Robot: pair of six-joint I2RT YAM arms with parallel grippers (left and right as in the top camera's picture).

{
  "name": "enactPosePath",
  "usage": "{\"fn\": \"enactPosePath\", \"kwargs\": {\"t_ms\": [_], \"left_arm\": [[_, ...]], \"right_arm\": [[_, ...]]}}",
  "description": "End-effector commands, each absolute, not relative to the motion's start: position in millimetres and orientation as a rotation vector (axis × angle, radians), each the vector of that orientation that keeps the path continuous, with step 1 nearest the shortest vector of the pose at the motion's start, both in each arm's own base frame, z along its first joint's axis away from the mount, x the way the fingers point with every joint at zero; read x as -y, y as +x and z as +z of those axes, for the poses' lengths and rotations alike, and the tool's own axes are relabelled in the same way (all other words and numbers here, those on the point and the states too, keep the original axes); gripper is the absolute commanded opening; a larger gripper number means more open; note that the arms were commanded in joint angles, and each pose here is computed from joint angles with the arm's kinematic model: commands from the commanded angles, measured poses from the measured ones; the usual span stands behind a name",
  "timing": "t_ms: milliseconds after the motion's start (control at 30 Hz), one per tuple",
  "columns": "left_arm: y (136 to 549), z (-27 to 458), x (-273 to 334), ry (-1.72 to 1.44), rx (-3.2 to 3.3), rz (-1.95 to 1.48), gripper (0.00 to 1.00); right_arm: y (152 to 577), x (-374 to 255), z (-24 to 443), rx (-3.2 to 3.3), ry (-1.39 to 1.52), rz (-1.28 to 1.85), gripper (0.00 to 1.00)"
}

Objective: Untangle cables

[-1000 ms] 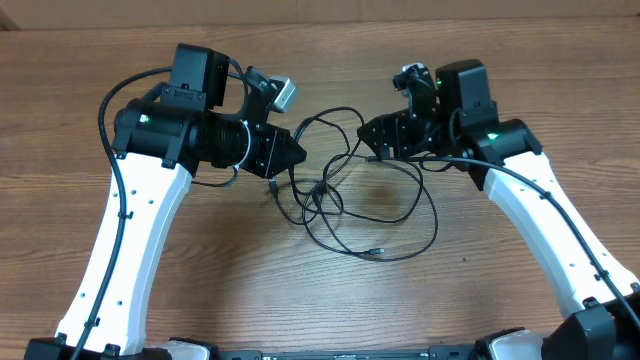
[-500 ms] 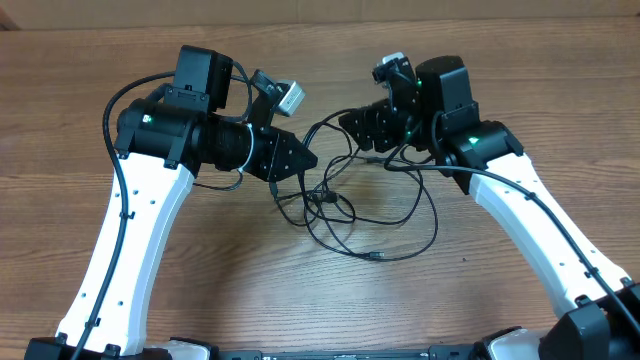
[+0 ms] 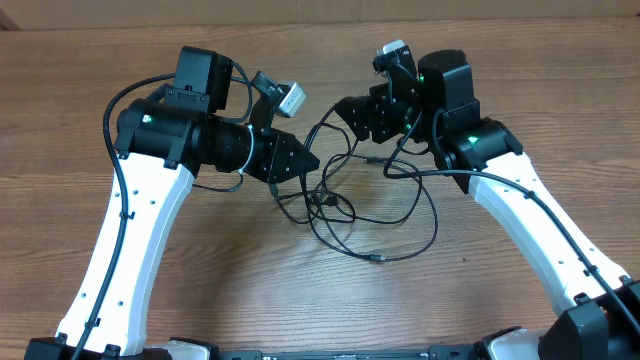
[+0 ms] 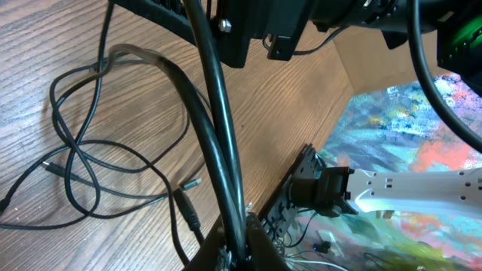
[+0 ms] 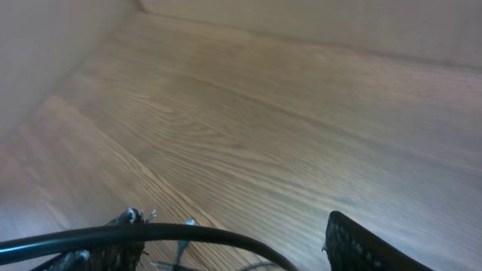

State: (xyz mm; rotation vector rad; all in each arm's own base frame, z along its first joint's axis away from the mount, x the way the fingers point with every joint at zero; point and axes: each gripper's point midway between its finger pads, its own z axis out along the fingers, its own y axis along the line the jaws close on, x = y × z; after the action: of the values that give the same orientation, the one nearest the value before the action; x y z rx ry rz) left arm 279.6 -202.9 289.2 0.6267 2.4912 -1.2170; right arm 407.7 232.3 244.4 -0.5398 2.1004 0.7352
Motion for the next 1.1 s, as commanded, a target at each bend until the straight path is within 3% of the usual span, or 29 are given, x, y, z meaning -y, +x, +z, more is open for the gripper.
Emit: {"fn": "enactPosePath", "kwargs": {"t_ms": [0, 167, 333, 600, 733, 833, 933, 1067], "left_arm": [[275, 303, 207, 0.677, -2.431, -1.239, 0.04], [276, 303, 207, 0.677, -2.431, -1.238, 0.04], [276, 302, 206, 0.675, -2.437, -1.225, 0.04], [287, 287, 192, 0.643, -2.500, -1.054, 0.04], [295, 278, 181, 0.618, -2.539, -0.932, 0.06], [301, 272, 172, 0.587, -2.566, -0.843, 0.17], [307, 266, 163, 0.554, -2.589, -0.745, 0.35], [315, 262, 153, 0.514, -2.604, -0.655, 0.29]], "right_arm": [[397, -252, 265, -2.001, -0.665, 0.859, 0.70], [381, -264, 273, -1.944, -0.767, 0.966, 0.65], [379, -265, 273, -1.944, -0.774, 0.984, 0.26], [388, -241, 239, -2.134, -0.656, 0.805, 0.04], [400, -201, 209, -2.294, -0.505, 0.517, 0.04], [402, -171, 193, -2.389, -0.368, 0.327, 0.04], [399, -149, 183, -2.457, -0.246, 0.205, 0.04], [393, -127, 174, -2.513, -0.082, 0.097, 0.04]]}}
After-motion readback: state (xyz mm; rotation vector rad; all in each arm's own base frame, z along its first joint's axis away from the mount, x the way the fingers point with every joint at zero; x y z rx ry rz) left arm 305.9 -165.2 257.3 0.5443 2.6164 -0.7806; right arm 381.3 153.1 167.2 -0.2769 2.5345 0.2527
